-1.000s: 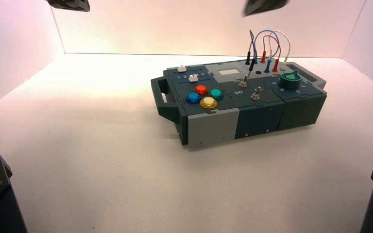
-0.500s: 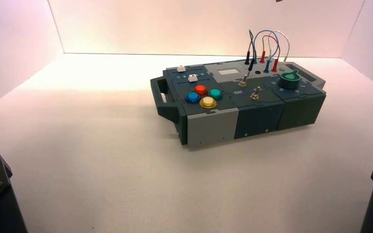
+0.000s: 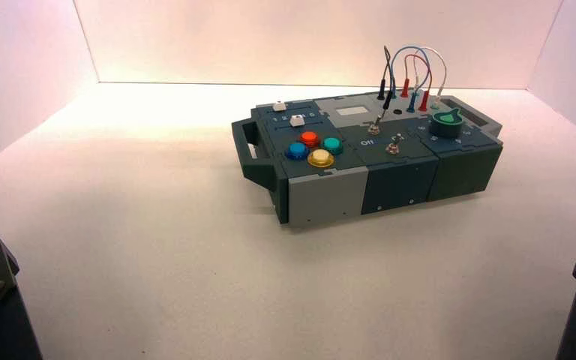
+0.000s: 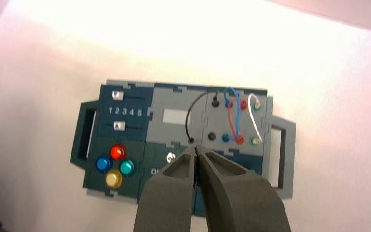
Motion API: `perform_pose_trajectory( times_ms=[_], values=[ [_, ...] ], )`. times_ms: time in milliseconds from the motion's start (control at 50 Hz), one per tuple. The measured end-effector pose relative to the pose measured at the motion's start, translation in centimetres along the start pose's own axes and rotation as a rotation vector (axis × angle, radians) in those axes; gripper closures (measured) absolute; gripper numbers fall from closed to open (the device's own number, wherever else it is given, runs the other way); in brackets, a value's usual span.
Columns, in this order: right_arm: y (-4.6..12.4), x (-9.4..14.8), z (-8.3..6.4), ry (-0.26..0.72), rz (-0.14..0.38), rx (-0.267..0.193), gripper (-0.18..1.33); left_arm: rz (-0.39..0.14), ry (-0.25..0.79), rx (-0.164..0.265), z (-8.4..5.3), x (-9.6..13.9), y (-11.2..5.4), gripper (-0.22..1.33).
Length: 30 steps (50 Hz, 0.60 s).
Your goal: View the box from the top.
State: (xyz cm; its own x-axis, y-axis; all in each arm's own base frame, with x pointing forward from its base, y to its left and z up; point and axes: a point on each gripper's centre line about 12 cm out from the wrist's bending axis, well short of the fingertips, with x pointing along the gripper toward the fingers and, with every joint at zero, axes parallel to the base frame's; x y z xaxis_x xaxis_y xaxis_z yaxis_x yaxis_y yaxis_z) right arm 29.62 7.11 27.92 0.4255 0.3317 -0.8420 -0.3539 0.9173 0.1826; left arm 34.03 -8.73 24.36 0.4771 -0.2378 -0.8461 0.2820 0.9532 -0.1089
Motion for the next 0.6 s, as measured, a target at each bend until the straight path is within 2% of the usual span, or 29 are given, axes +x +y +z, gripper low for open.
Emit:
perform_pose_trajectory(
  times_ms=[340, 600],
  values=[
    [-0.4, 1.3, 0.2, 0.157, 0.022, 0.008, 1.29, -0.017, 0.048, 0.004, 0.5, -1.0, -0.3, 1.28],
    [-1.2, 0.7, 0.3, 0.194, 0.016, 0.043, 1.29, -0.044, 0.102, 0.0, 0.1, -1.7, -0.8, 1.28]
  ],
)
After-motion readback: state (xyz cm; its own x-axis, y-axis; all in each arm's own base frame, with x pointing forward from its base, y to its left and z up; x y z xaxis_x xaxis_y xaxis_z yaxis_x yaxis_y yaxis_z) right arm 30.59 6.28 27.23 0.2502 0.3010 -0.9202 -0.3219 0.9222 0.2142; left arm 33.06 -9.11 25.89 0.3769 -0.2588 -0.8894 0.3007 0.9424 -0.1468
